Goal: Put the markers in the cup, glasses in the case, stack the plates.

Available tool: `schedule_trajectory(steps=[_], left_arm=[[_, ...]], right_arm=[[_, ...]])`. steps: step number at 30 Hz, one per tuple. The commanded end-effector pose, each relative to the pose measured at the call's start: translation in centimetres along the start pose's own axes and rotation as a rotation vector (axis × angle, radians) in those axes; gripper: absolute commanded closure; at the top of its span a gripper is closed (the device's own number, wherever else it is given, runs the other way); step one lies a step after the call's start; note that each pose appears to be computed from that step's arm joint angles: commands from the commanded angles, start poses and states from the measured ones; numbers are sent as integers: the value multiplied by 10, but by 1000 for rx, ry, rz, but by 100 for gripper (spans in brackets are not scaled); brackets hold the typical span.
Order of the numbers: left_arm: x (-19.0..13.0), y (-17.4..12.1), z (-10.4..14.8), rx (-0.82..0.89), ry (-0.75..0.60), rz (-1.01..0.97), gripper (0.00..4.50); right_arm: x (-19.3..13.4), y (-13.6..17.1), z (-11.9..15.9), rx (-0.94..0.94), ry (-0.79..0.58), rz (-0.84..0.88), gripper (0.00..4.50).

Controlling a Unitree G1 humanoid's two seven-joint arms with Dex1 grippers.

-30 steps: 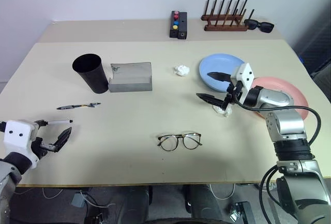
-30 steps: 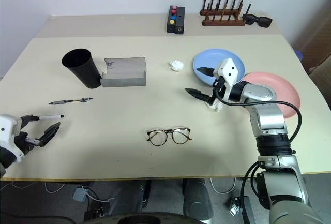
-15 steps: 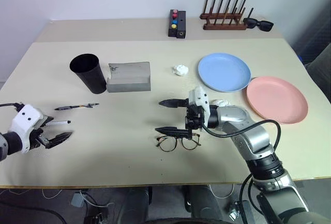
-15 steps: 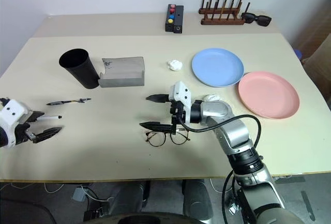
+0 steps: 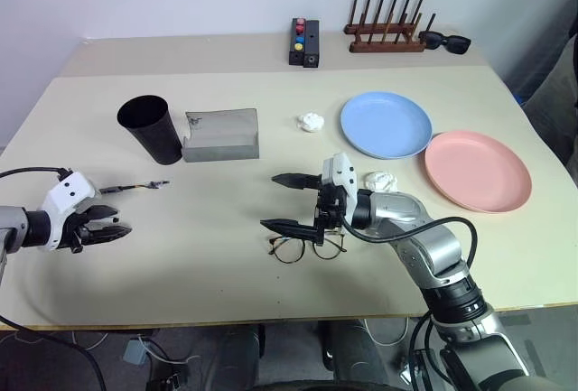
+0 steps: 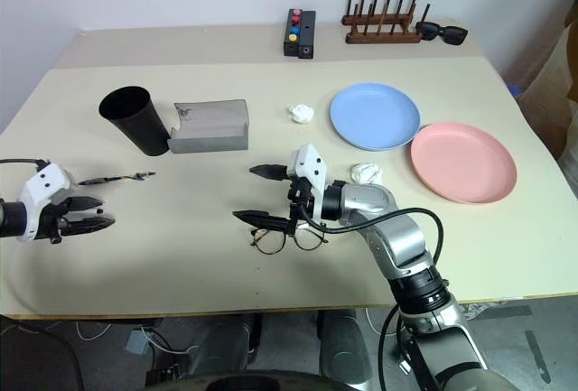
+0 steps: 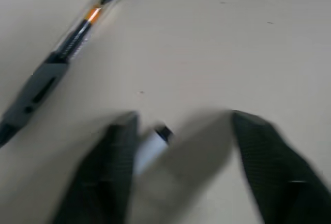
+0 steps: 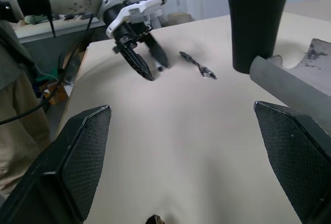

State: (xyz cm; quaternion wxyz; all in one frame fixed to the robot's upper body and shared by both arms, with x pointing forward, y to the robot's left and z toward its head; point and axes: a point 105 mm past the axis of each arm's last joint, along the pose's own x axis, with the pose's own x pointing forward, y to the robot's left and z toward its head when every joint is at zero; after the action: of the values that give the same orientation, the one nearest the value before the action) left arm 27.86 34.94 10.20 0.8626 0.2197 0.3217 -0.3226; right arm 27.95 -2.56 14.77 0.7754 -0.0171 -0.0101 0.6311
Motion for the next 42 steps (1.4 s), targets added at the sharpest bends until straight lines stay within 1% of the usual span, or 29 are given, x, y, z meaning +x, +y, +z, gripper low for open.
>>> schedule_trajectory(steps=[1, 2, 3, 5, 10, 14, 17, 18, 19, 20, 23, 28, 34, 38, 41, 42], left_arm=[[-2, 1, -8, -3, 47, -1, 386], [-2, 0, -7, -2, 43, 0, 434], [-1, 0, -7, 3, 40, 2, 443], [0, -1, -6, 13, 33, 12, 443], [-5, -5, 9, 34, -29, 22, 443], [-10, -4, 30, 115, -77, 64, 443], [-18, -1, 38, 148, -66, 78, 363], [-20, -1, 38, 156, -57, 79, 318], [-23, 1, 38, 178, -38, 88, 257], [-25, 3, 37, 194, -25, 94, 212], [-34, 8, 25, 224, 61, 76, 64], [-39, 12, 7, 219, 161, 23, 64], [-25, 16, -13, 242, 277, -29, 64], [-13, 21, -12, 237, 273, -37, 64], [-6, 22, -8, 232, 246, -41, 137], [-4, 20, -6, 234, 239, -51, 190]], right_arm=[[2, 5, 15, -42, -57, 11, 0], [3, 5, 15, -42, -57, 11, 0], [3, 5, 15, -41, -57, 11, 0], [3, 3, 15, -41, -57, 12, 0], [6, 0, 16, -49, -57, 23, 0], [9, -2, 15, -47, -57, 28, 0], [12, -1, 14, -43, -58, 40, 0], [12, -1, 13, -43, -58, 42, 0], [13, -1, 13, -43, -58, 43, 0], [13, -1, 13, -43, -58, 44, 0], [14, -2, 12, -37, -54, 45, 0], [14, -2, 10, -31, -49, 41, 0], [13, -2, 8, -24, -52, 27, 0], [13, -2, 8, -23, -54, 19, 0], [13, -2, 8, -23, -57, 12, 0], [12, -2, 8, -23, -58, 9, 0]])
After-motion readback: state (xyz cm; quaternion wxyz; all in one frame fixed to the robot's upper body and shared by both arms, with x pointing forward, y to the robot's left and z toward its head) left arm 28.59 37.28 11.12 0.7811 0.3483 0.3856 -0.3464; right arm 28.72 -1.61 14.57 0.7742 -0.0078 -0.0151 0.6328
